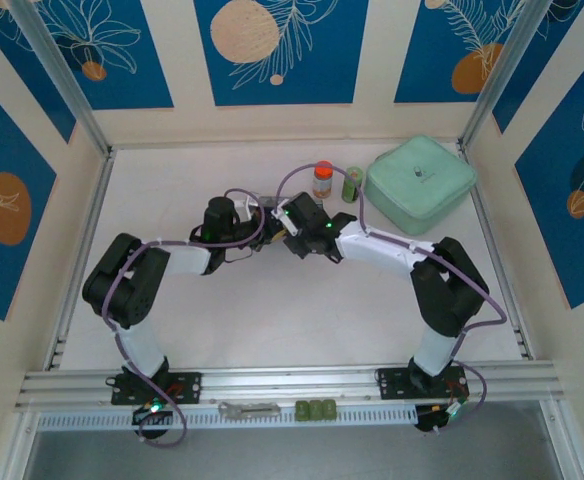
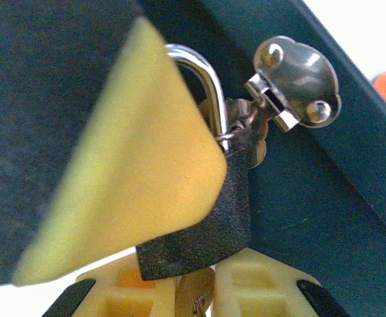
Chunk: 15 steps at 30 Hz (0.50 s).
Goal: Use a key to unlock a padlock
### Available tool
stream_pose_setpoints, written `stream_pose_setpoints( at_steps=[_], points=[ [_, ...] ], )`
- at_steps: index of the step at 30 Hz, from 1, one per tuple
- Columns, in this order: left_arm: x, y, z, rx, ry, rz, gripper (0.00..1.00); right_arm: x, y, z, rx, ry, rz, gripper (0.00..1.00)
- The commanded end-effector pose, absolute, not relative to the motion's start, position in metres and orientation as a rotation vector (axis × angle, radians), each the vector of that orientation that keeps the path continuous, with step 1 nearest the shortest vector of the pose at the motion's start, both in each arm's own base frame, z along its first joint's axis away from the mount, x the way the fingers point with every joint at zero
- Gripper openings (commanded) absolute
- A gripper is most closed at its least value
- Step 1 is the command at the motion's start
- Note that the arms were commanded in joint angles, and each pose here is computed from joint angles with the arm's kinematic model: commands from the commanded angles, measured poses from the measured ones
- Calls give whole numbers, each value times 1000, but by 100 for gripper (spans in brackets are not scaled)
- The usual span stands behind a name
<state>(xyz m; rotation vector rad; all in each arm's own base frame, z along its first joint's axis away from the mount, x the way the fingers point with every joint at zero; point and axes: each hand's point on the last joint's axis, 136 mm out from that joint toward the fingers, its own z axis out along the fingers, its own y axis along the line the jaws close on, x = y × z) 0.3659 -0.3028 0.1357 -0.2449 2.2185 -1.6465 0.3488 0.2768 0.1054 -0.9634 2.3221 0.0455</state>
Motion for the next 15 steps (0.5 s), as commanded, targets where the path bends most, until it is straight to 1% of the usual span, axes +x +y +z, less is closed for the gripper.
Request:
stream_pose_setpoints(
  at_steps=[1,2,6,15],
  points=[
    [352,-313,156,-97,2164,-1719,0,349,286,129,-855,2340,327,3],
    [351,-313,154,-96,2168,-1715,0,346,288,131,-850,2358,408,0],
    [349,-310,143,-97,2178,-1694,0,335,292,135,-837,2404,693,0],
    [345,-309,138,-80,2141,-1716,0,322,300,127,-714,2468,1289,0]
  ],
)
